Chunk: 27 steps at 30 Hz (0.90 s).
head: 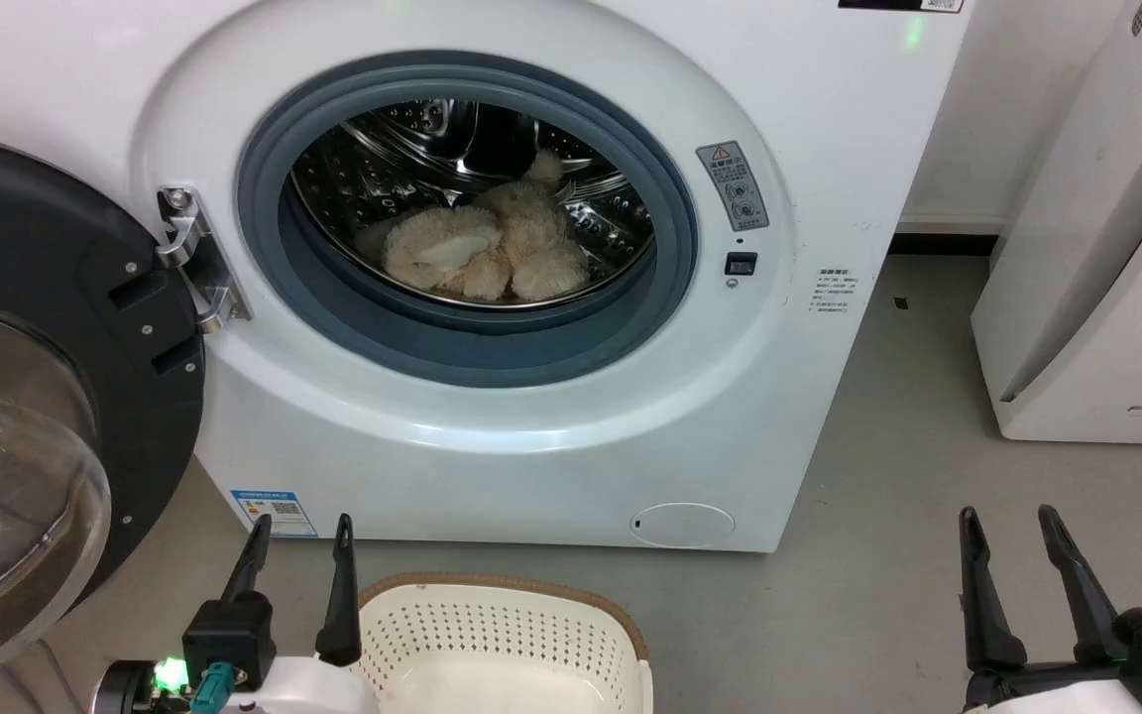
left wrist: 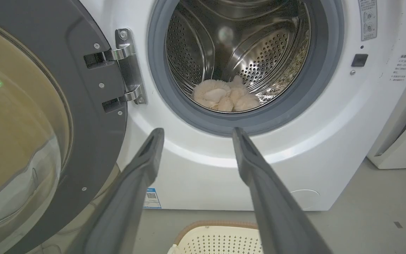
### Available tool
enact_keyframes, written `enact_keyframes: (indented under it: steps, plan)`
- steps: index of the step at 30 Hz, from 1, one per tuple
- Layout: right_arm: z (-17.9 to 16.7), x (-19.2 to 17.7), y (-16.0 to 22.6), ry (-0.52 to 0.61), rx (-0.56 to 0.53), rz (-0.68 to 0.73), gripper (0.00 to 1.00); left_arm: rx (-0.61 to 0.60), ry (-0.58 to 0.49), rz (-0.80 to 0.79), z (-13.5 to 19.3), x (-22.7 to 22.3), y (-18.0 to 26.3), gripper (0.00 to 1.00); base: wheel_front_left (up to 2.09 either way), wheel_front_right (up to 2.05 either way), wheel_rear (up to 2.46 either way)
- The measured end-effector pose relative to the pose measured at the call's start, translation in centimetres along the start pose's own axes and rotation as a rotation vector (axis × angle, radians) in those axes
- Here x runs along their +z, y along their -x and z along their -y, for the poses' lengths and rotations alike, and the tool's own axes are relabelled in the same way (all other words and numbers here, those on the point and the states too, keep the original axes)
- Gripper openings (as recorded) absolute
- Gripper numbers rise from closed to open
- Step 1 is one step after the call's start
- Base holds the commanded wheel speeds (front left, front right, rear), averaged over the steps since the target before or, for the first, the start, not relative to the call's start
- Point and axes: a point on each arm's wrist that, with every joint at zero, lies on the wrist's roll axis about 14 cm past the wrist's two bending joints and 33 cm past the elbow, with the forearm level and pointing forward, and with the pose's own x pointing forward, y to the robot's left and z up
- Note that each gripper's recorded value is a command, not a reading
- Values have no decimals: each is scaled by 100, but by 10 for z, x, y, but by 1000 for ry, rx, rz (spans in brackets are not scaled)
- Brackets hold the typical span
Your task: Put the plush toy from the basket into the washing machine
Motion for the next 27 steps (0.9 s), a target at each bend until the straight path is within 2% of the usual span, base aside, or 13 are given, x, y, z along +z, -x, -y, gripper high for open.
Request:
enact_keyframes:
  steps: [1,2,27]
  plan:
    - [0,0,0,0,0,-1,100,-3,-2,-2,1,0,0,100,0,0,0]
    - [0,0,0,0,-1,-1,0,-5,-3,-3,2,-1,0,0,0,0,0]
    - [-2,-5,1,18,7,-40,0,-15,-2,-12,5,4,-3,0,0,0,0]
